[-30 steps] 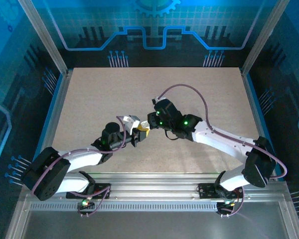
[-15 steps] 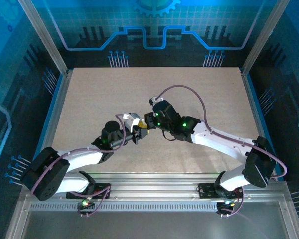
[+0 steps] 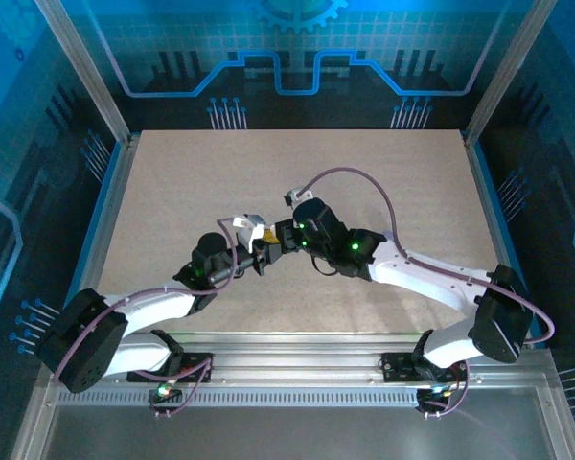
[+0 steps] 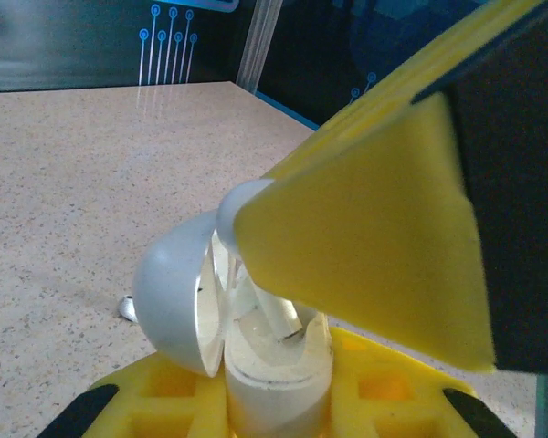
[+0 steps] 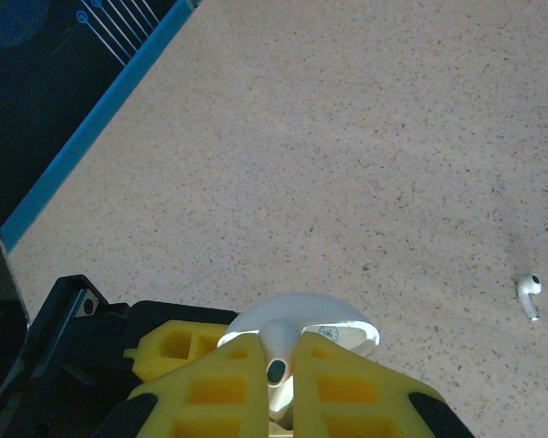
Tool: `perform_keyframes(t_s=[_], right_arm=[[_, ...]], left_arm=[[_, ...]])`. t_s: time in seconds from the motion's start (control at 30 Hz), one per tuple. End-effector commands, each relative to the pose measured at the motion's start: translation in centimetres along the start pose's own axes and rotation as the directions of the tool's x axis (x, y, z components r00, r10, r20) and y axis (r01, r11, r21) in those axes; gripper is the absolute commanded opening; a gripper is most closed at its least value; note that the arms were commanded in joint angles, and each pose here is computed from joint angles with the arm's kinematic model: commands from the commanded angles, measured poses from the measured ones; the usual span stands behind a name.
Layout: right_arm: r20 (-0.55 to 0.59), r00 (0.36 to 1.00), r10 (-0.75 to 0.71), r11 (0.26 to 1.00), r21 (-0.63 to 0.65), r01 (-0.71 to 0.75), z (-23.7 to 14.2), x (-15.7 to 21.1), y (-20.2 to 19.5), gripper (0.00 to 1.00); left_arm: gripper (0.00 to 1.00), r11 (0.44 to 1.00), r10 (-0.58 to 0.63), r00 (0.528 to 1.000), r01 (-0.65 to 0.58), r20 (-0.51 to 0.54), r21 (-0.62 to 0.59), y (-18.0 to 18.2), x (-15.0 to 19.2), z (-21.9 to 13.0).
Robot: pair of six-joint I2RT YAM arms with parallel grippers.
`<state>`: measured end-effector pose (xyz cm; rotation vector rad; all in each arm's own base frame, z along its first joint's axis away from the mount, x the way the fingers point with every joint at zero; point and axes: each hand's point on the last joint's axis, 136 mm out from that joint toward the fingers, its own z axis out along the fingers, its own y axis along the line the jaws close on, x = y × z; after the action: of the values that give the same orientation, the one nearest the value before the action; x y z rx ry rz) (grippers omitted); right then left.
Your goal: Insert the wireless bluetooth earbuds into the charging case
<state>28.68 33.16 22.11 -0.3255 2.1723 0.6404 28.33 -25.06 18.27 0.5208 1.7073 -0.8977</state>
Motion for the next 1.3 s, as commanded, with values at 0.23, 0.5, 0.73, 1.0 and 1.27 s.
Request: perform_keyframes(t_s=[0.23, 0.5, 0.73, 1.0, 1.27], right_arm=[[0.047, 0.996, -0.076, 0.997, 0.023, 0.075, -1.0, 0.2, 0.4, 0.10], [0.041, 0.990, -0.133, 0.990, 0.048, 0.131, -1.5, 0.7, 0.5, 0.10], [0.031, 0.988, -0.151, 0.986, 0.072, 0.149, -1.8, 1.2, 0.2, 0.11], [0.066, 0.984, -0.165, 0.984, 0.083, 0.159, -2.4, 0.3, 0.2, 0.11], [0.046, 0.984, -0.175, 0.982, 0.075, 0.171, -1.7, 0.9, 0.6, 0.11]], left_arm=[[0.18, 1.000, 0.005, 0.993, -0.005, 0.120, 0.002, -0.8, -4.5, 0.0], [0.18, 1.000, 0.016, 0.993, -0.016, 0.120, -0.001, -0.9, -5.0, 0.0], [0.18, 1.000, 0.026, 0.993, -0.026, 0.113, -0.003, -1.0, -5.1, 0.0], [0.18, 0.997, 0.072, 0.994, -0.071, 0.083, -0.022, -0.8, -4.4, -0.2], [0.17, 0.996, 0.083, 0.993, -0.082, 0.084, -0.019, -0.9, -4.7, -0.2]])
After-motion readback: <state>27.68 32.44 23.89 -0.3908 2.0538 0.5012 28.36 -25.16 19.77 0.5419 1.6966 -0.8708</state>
